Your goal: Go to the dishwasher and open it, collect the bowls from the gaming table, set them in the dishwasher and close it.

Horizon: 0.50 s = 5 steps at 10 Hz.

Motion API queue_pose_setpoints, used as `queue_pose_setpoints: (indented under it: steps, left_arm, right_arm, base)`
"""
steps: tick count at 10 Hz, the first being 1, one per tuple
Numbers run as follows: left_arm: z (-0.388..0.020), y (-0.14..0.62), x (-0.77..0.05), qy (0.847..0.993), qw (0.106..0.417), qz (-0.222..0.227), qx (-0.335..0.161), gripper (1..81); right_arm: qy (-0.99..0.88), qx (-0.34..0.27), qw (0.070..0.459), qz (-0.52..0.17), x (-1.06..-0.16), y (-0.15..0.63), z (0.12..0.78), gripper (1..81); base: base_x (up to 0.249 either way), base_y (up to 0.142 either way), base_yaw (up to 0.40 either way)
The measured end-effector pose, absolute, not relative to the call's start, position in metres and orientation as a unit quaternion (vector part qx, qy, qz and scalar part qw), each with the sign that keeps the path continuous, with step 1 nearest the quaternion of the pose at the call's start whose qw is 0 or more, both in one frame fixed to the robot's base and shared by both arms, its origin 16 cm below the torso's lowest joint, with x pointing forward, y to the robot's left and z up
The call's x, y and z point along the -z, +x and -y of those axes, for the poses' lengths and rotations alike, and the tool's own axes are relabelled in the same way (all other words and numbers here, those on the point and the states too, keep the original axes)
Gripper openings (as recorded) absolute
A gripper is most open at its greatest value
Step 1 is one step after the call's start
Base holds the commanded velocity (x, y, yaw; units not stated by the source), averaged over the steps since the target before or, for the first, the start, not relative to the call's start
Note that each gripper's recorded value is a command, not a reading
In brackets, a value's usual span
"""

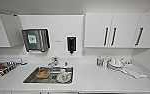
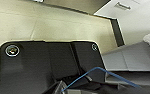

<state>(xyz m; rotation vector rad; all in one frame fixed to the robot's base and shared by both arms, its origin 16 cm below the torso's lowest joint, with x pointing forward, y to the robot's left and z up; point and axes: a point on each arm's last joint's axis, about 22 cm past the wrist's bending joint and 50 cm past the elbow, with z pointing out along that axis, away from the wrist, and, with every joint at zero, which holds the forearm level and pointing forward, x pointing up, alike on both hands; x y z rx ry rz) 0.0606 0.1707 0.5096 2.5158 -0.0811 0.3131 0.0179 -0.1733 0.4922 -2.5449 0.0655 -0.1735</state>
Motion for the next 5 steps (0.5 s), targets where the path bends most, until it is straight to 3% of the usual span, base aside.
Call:
queue_pose_setpoints:
  steps: [5]
  left_arm:
    - [-0.219,0.060,-0.535,0.942,0.291,0.021,-0.164,81.1]
  right_arm:
    - [-0.948,0.076,0.309,-0.022,-0.535,0.038,0.215,81.1]
  base:
    - [0.000,0.000,0.000]
